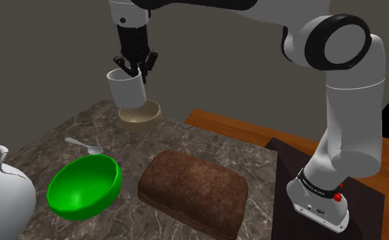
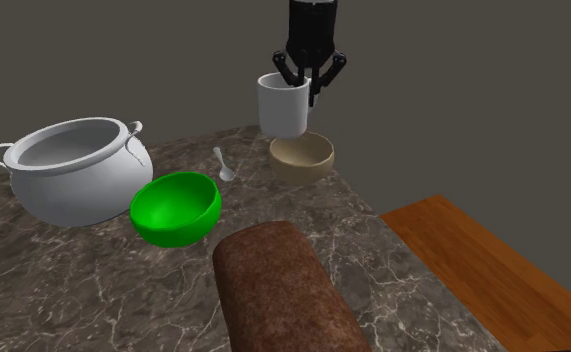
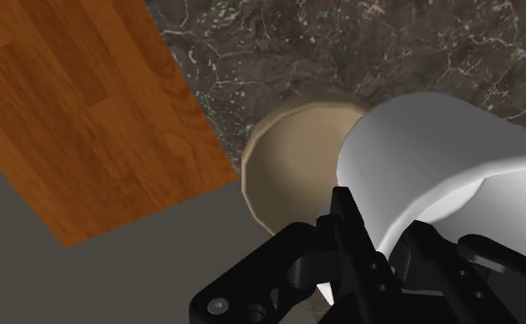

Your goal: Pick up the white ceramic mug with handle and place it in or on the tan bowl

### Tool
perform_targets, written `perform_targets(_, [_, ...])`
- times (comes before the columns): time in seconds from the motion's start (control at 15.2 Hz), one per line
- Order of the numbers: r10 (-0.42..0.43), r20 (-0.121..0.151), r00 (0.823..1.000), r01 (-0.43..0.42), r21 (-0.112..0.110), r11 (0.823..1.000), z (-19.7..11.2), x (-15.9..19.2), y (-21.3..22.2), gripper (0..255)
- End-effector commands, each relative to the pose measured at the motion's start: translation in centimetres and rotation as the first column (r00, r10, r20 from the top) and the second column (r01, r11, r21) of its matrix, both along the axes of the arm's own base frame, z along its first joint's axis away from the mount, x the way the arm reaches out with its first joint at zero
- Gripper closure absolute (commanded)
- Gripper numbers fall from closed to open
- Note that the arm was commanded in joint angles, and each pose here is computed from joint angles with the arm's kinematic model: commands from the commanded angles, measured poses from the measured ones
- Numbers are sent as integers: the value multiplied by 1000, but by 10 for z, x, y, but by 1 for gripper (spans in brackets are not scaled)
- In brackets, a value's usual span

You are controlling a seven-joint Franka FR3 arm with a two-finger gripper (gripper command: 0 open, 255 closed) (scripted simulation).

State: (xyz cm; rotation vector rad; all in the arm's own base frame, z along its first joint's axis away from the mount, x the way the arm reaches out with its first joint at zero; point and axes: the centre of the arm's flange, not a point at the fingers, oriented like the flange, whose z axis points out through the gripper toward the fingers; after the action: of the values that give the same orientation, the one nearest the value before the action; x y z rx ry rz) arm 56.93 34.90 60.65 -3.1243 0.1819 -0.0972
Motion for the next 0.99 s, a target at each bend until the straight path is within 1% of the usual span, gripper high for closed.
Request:
perform_targets(0.0, [1,1,1000,-1,0,1000,4,19,-19,255])
perform_targets(0.33, [1,1,1000,-1,0,1000,11,64,-59,255])
perform_targets(0.92, [1,1,1000,-1,0,1000,-37,64,-59,255])
